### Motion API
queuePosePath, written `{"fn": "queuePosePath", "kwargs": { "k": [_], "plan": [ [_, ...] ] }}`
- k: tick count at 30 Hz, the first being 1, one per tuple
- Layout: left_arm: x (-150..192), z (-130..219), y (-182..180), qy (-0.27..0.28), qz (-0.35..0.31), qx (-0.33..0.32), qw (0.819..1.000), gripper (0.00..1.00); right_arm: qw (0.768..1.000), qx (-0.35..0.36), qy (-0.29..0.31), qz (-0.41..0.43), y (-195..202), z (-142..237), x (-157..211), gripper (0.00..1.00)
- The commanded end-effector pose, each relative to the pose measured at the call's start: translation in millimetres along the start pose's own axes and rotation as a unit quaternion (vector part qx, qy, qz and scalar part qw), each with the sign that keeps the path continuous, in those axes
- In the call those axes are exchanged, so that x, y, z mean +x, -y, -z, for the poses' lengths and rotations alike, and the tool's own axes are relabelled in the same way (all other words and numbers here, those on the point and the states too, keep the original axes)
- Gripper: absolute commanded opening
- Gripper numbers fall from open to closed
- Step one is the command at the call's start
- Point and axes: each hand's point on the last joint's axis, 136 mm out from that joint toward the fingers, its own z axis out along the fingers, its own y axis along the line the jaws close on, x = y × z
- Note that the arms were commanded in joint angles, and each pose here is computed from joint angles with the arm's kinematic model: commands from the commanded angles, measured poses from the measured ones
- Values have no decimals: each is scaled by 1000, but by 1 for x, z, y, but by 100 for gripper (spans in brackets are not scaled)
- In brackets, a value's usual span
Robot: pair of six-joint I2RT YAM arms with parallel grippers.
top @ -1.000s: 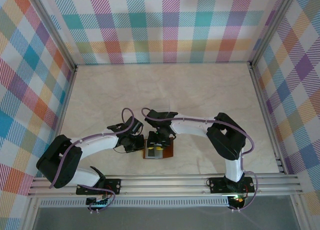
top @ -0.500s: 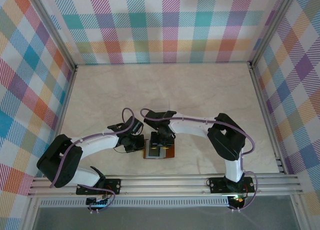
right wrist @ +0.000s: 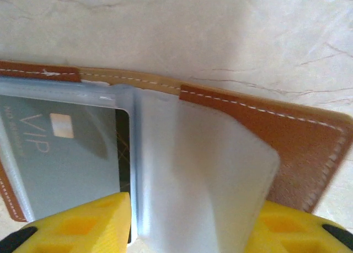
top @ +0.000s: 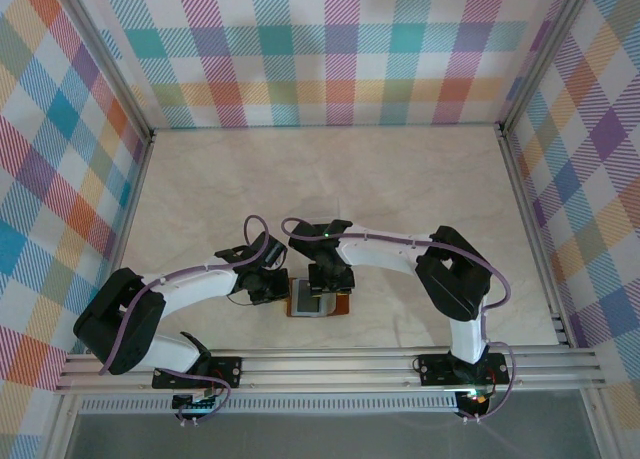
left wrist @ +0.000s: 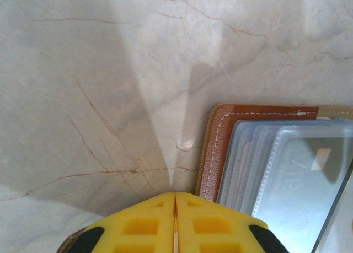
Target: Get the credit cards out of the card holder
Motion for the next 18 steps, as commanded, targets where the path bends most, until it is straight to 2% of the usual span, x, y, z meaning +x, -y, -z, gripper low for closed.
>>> {"fn": "queuePosePath", "kwargs": {
  "k": [1,18],
  "plan": [
    [6,-2,-11,-19,4,-28,999,10,999,28,15,9,10,15,-1,50],
    [3,6,-7,-16,-2,-29,999,10,997,73,26,8,34,20,1,50]
  ]
}}
